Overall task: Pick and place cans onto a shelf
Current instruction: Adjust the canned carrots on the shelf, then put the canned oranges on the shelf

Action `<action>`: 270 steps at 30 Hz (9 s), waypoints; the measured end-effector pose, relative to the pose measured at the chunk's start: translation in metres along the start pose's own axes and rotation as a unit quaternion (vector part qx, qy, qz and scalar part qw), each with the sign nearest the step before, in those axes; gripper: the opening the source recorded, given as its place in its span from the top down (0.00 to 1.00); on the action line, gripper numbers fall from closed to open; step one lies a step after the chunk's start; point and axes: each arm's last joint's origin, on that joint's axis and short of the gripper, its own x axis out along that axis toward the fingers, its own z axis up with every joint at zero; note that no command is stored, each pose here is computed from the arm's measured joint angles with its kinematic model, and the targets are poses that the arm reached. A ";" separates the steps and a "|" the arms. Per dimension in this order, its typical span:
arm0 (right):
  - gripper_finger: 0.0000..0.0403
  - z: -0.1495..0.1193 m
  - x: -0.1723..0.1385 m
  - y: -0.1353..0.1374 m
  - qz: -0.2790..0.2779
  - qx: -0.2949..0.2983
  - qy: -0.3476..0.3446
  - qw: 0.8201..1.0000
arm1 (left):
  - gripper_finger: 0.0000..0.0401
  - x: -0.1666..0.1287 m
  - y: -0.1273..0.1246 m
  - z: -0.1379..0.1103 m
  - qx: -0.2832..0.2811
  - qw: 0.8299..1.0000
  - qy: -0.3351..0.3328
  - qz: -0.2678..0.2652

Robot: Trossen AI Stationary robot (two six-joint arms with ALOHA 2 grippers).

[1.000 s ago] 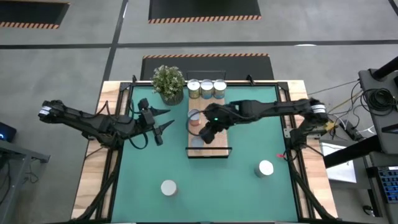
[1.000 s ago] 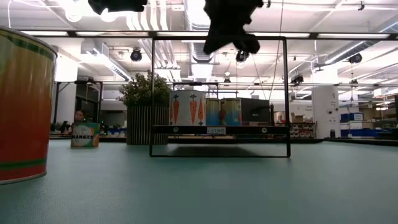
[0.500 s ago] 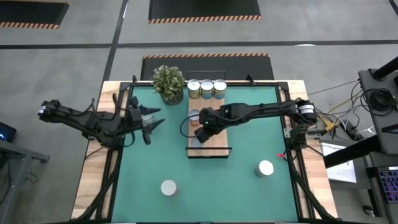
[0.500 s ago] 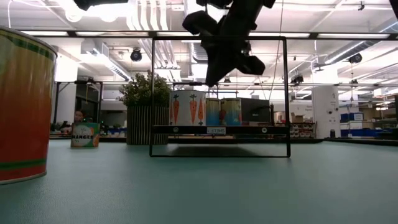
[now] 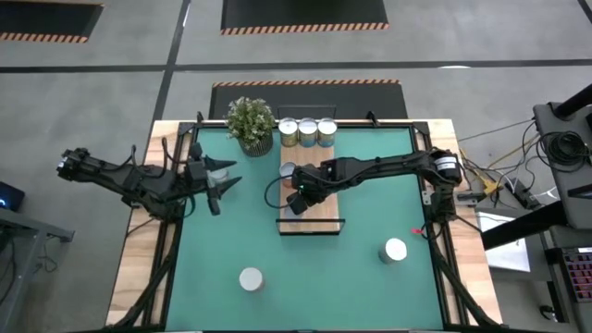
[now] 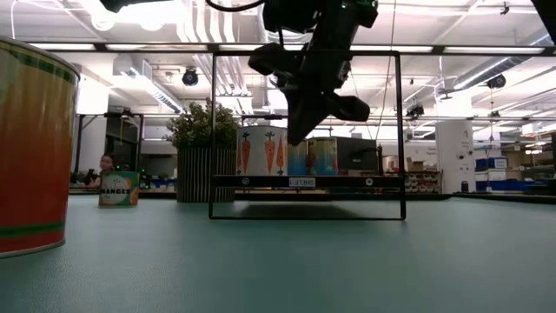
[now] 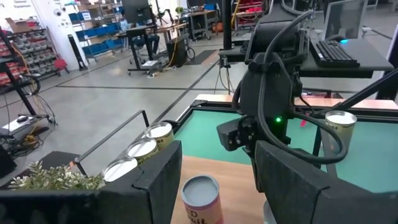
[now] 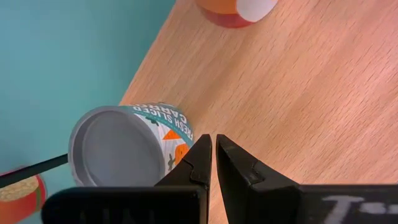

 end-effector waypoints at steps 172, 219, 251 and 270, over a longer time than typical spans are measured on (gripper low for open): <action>0.97 -0.094 -0.137 -0.083 0.050 -0.473 -0.432 0.766 | 0.31 0.087 0.092 -0.165 -0.309 0.731 0.452 0.407; 0.97 -0.099 -0.143 -0.093 0.048 -0.463 -0.415 0.782 | 0.29 0.221 -0.093 0.057 0.156 0.918 0.360 -0.064; 0.97 -0.111 -0.159 -0.118 0.070 -0.434 -0.432 0.788 | 0.29 0.266 -0.103 -0.021 0.100 0.914 0.380 -0.099; 0.97 -0.111 -0.159 -0.118 0.069 -0.434 -0.432 0.788 | 0.29 0.270 -0.076 0.018 -0.083 0.913 0.396 -0.046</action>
